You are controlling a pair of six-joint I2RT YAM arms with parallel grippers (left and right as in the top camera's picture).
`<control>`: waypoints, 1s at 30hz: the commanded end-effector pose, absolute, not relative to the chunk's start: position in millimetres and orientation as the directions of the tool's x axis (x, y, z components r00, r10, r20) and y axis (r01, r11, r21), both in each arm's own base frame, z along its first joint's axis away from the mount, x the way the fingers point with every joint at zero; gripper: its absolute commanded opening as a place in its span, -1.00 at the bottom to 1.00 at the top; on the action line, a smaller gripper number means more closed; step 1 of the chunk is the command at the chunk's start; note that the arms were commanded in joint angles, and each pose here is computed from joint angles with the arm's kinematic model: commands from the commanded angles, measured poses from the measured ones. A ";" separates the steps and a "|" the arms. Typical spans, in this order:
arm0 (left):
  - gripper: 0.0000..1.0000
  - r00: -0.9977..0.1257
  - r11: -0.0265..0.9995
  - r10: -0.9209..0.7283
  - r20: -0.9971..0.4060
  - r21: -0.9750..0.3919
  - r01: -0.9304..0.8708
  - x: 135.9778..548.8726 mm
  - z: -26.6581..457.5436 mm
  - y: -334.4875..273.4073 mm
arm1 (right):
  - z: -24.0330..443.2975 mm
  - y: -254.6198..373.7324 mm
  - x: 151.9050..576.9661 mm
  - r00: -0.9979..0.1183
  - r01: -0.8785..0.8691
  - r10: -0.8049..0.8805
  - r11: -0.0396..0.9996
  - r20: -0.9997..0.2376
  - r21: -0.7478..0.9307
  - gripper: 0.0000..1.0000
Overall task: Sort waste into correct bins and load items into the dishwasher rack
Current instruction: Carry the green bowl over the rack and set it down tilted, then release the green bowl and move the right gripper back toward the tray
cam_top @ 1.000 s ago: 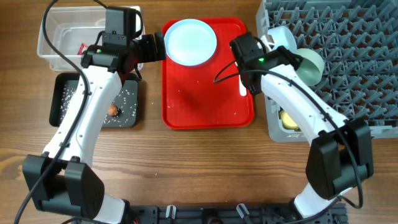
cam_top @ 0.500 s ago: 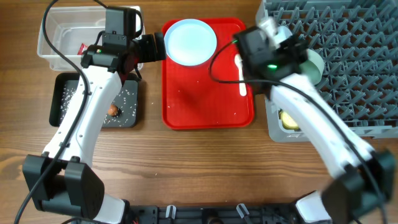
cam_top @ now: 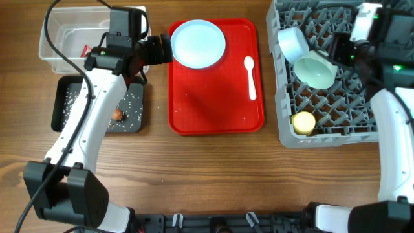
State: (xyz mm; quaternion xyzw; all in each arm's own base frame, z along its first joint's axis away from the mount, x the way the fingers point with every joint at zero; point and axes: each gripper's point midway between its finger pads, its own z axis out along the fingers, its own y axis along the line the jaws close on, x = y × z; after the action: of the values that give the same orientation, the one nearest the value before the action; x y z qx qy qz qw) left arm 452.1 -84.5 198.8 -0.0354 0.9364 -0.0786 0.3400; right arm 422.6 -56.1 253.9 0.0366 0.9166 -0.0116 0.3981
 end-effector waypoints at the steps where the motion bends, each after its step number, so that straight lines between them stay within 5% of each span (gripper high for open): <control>1: 1.00 -0.750 0.987 -0.118 -0.651 -0.163 -0.014 454.2 208.2 -82.6 | 239.2 -46.1 436.0 -0.691 0.000 0.118 0.987 -0.713 0.163 -0.17; 5: 1.00 -0.750 0.987 -0.118 -0.651 -0.163 -0.014 454.2 208.2 -82.6 | 212.0 -47.2 449.3 -0.723 -0.009 0.141 0.977 -0.677 0.213 -0.57; 10: 1.00 -0.750 0.987 -0.118 -0.651 -0.163 -0.014 454.2 208.2 -82.6 | 181.2 -45.5 462.2 -0.755 0.014 0.187 0.963 -0.628 0.270 -0.78; 30: 1.00 -0.750 0.987 -0.118 -0.651 -0.163 -0.014 454.2 208.2 -82.6 | 190.3 -32.1 441.5 -0.785 0.001 0.204 0.945 -0.585 0.328 -0.90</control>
State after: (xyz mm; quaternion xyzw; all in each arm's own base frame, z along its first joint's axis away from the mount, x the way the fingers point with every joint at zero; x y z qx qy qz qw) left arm 452.1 -84.5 198.8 -0.0356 0.9364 -0.0787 0.3400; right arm 443.7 -40.9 160.0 0.0644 0.9446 0.1338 0.2927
